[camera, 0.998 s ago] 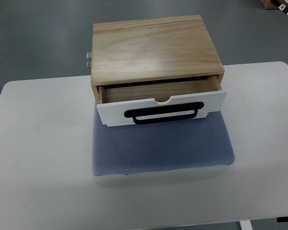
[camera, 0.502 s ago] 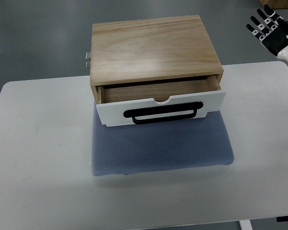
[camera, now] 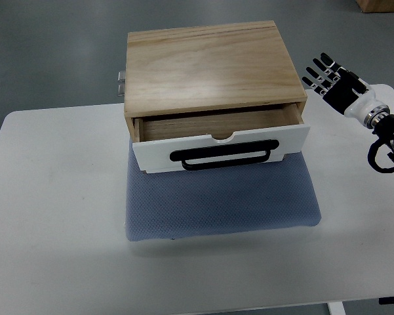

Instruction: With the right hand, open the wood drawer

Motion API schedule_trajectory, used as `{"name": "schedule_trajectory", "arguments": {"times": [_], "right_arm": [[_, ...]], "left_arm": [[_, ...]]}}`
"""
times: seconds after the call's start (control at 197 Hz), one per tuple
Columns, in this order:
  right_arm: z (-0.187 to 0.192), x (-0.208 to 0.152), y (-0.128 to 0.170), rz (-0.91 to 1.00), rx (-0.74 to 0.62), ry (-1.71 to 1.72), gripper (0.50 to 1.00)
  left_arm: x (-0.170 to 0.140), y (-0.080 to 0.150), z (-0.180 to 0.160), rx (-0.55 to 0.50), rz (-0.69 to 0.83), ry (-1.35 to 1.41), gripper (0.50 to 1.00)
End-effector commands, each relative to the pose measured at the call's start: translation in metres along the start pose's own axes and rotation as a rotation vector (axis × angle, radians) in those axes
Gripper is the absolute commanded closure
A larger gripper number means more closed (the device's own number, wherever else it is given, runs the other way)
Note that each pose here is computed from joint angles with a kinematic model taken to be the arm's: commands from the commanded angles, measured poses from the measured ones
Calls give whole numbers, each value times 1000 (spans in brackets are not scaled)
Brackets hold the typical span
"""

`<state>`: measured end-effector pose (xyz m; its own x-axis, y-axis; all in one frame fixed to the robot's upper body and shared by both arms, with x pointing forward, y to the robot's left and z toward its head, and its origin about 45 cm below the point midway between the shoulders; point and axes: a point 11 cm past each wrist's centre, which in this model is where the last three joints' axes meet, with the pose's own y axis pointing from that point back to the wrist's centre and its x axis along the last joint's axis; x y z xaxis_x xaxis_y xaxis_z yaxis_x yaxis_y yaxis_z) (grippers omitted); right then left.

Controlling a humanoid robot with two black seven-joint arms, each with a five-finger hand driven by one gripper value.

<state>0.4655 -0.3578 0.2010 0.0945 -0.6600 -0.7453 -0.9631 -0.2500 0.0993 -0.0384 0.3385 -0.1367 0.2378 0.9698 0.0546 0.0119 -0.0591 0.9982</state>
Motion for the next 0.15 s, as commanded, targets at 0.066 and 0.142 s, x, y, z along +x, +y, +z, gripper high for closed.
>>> {"name": "schedule_trajectory", "arguments": {"times": [0.066, 0.142], "right_arm": [[1, -1, 0, -11, -2, 1, 556], [1, -2, 0, -11, -1, 0, 556]], "left_arm": [[0, 0, 0, 0, 0, 0, 500], [0, 0, 0, 0, 0, 0, 500]]}}
